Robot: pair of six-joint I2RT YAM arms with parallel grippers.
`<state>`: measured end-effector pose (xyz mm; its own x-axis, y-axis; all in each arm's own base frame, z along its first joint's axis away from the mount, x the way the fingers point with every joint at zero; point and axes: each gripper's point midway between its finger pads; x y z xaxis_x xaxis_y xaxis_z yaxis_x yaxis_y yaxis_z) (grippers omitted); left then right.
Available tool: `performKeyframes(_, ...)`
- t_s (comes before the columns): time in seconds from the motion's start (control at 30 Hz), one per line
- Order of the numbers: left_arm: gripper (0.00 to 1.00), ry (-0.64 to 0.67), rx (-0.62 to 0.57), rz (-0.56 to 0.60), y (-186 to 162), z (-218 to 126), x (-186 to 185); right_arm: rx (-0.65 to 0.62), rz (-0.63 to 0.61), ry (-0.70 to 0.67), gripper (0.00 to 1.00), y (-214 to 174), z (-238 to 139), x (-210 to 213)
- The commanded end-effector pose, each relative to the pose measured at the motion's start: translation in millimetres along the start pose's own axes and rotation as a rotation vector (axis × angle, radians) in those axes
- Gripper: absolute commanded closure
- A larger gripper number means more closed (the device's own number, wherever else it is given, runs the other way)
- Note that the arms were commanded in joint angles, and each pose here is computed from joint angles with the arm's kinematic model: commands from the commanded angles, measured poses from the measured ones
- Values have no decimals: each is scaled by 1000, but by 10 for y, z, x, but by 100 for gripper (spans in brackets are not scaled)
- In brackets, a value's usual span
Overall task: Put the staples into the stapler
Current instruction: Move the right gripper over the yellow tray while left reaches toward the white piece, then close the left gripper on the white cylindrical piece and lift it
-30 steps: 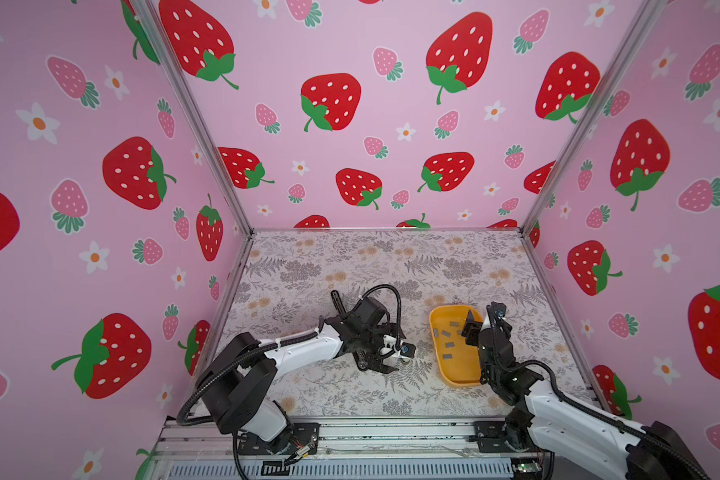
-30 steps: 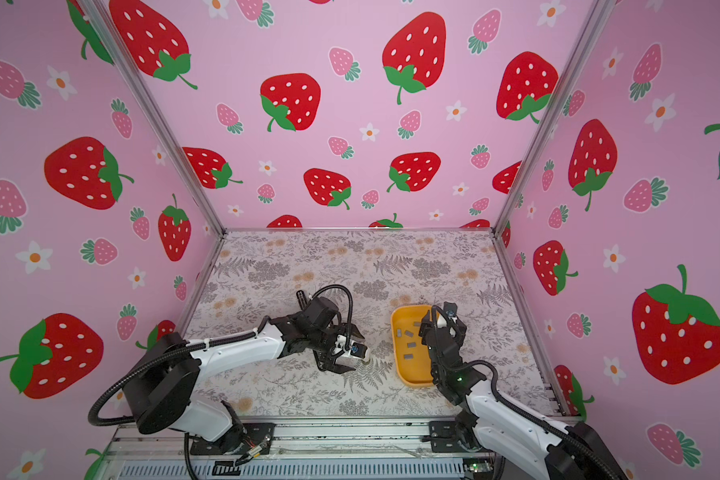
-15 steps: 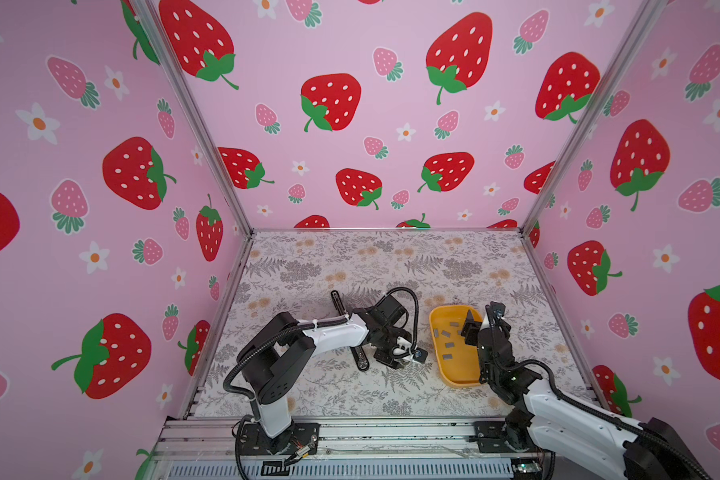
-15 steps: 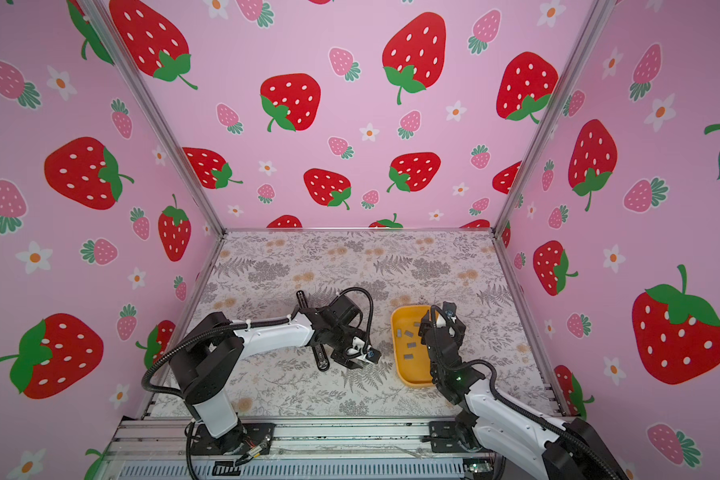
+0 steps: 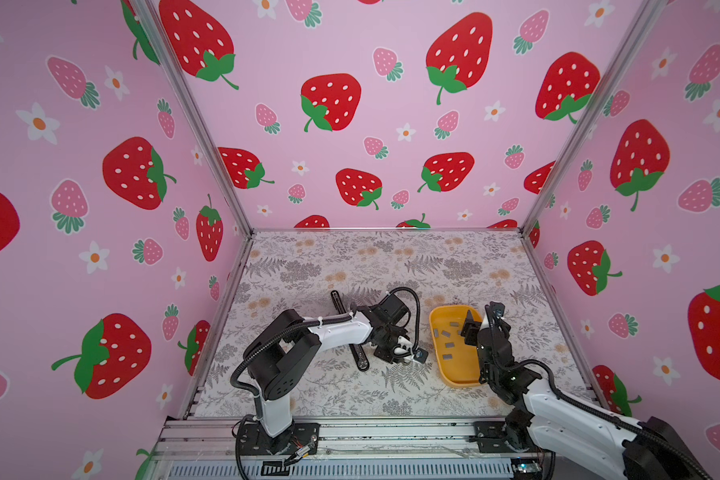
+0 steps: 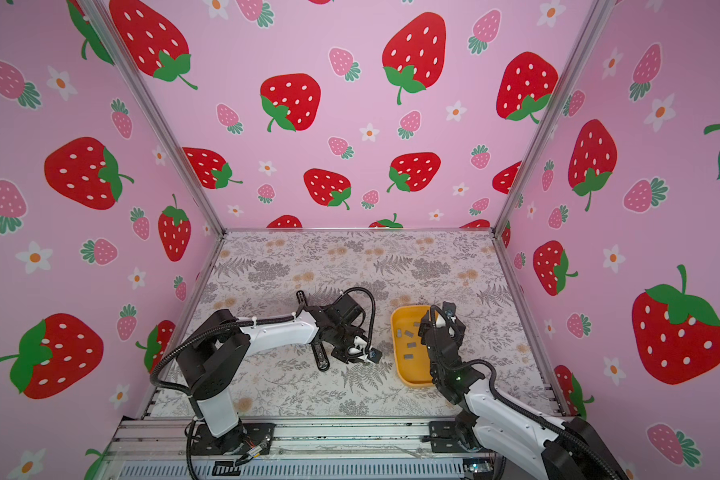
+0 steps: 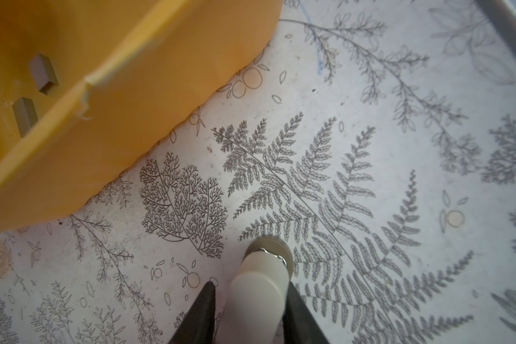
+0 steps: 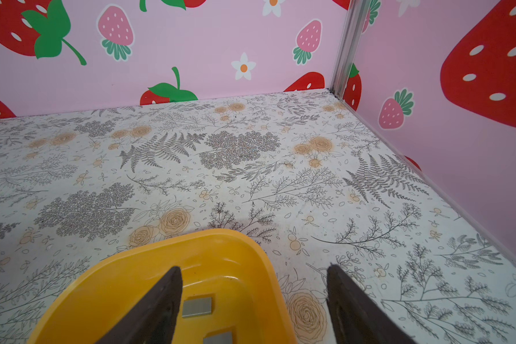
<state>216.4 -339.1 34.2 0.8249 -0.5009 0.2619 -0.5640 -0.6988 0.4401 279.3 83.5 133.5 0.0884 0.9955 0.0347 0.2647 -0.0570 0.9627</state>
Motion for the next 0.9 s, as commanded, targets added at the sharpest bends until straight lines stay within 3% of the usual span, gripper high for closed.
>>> performKeyframes(0.0,69,-30,-36,27,113,-43,-16,-23,22,-1,22,96,12,13)
performKeyframes(0.07,78,-27,-42,13,130,-61,2,-25,24,-1,22,101,12,13)
performKeyframes(0.13,100,-13,-31,-15,131,-88,52,-23,23,0,22,97,13,14)
performKeyframes(0.47,100,201,-35,-304,130,-572,420,-32,32,-3,22,103,-7,-11)
performKeyframes(0.67,100,345,-170,-268,287,-854,315,-34,34,-3,23,108,-8,-12)
performKeyframes(0.87,100,362,-163,-373,265,-1024,303,-35,37,-1,23,104,-14,-15)
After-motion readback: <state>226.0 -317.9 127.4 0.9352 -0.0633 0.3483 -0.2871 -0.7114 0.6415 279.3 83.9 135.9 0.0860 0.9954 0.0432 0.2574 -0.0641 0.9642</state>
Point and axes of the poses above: each gripper's point midway between its finger pads, its own z axis out along the fingers, its own x axis along the line the jaws close on, y = z × x, and after that the axes turned 1 degree about z, right-handed
